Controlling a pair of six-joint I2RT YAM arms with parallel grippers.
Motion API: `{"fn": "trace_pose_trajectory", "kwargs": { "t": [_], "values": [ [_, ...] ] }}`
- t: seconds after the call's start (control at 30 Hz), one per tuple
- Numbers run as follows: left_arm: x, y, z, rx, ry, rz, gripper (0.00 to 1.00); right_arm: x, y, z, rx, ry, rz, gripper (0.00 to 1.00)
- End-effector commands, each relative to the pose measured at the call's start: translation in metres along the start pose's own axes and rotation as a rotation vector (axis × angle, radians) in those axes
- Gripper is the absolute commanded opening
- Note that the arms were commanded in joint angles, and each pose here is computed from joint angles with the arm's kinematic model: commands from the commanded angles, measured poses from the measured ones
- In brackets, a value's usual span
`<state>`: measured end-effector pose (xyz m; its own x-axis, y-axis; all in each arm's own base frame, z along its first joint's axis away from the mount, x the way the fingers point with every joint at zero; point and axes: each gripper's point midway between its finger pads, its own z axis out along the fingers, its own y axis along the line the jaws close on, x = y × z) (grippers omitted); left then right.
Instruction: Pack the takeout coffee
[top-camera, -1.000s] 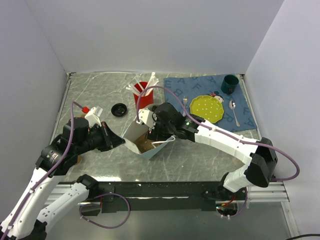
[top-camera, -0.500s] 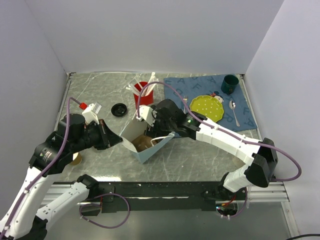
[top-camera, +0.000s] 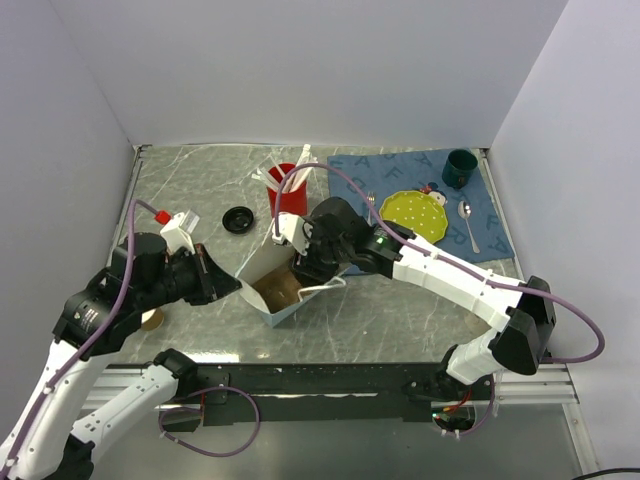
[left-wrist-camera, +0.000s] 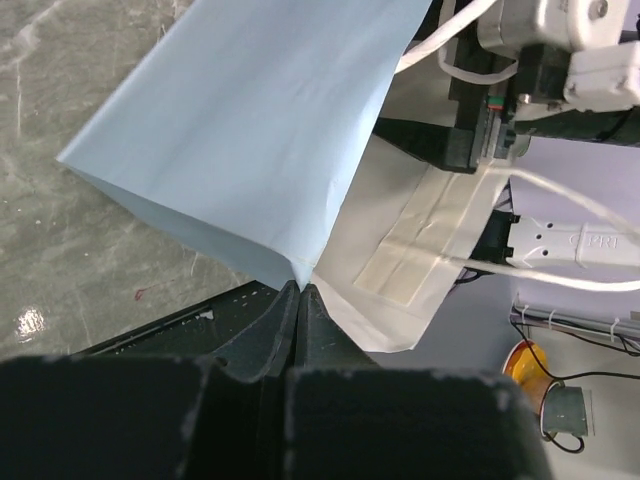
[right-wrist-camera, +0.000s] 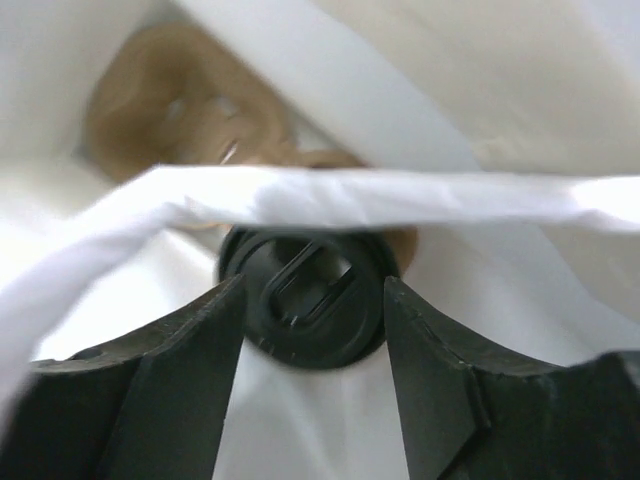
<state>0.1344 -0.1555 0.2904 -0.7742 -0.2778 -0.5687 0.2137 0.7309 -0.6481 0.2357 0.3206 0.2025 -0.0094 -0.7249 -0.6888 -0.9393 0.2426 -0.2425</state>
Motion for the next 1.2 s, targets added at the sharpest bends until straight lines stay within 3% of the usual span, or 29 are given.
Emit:
{"fn": "trace_pose_trajectory", "kwargs": {
  "t": [0.0,0.37,1.17],
  "values": [
    [0.002,0.0,-0.001,-0.008,0.016,-0.005,0.01,-0.038,0.006,-0.029,-0.043,-0.129,-0.004,0.63],
    [0.006,-0.001,0.008,0.013,0.049,-0.002,0.01,-0.034,0.036,-0.033,-0.223,-0.094,-0.044,0.59],
    [0.013,0.012,0.014,-0.07,0.112,-0.038,0.01,-0.052,0.003,-0.069,-0.142,-0.109,-0.04,0.6]
  ]
}}
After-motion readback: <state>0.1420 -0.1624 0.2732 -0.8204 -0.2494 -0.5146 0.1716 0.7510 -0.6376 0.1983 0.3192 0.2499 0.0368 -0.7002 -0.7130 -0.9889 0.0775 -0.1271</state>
